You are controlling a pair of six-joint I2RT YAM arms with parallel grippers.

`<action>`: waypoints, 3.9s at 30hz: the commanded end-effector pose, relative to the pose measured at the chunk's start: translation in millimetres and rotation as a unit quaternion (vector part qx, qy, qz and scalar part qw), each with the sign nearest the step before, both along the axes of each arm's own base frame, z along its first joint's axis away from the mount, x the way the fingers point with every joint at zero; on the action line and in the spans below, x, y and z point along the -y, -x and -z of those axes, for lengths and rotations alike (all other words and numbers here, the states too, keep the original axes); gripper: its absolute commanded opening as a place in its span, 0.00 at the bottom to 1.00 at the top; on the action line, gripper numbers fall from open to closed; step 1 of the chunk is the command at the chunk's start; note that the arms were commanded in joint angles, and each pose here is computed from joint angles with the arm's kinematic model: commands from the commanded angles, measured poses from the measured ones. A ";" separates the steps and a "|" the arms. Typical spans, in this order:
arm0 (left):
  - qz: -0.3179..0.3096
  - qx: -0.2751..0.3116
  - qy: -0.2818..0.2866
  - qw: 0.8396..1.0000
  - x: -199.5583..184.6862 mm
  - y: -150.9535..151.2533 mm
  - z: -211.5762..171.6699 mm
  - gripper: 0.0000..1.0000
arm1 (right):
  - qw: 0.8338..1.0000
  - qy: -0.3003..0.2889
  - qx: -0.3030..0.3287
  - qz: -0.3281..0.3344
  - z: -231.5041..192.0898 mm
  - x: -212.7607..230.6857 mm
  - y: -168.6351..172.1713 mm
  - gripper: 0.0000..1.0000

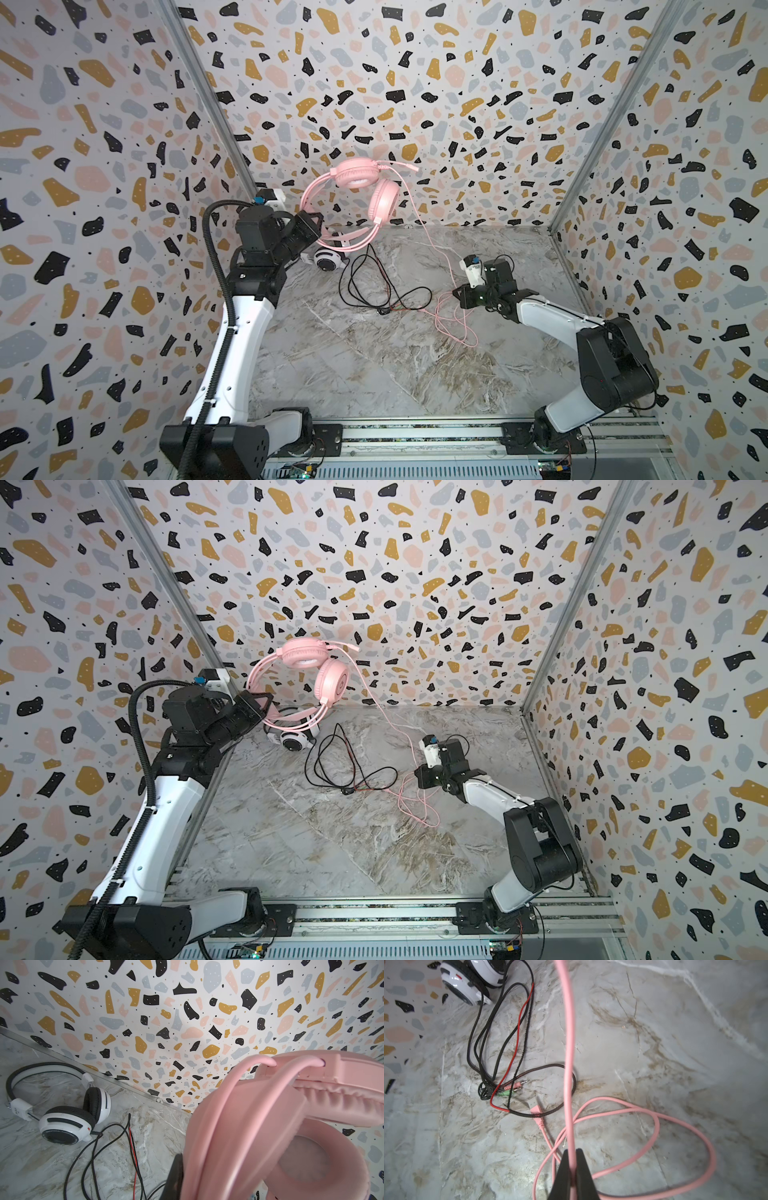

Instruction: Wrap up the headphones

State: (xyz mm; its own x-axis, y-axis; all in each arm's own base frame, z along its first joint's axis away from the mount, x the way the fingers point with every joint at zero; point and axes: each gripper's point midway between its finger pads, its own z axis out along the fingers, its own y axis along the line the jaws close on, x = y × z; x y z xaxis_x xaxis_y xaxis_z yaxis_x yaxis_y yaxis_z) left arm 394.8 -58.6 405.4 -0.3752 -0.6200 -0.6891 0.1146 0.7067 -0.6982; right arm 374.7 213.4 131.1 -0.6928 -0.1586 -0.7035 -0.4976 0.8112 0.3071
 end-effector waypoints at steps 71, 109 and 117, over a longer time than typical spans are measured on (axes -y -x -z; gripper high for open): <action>0.252 0.022 -0.206 0.945 100.6 62.7 100.5 0.00 | 0.985 0.042 0.146 -0.086 -209.9 19.2 100.0 0.04; 0.406 0.078 -0.133 0.901 171.3 105.0 76.2 0.00 | 0.976 -0.071 0.138 -0.155 -184.8 -30.9 87.0 0.04; 0.373 0.128 -0.097 0.914 170.5 96.5 41.6 0.00 | 0.981 -0.062 0.121 -0.141 -157.9 -27.7 73.9 0.05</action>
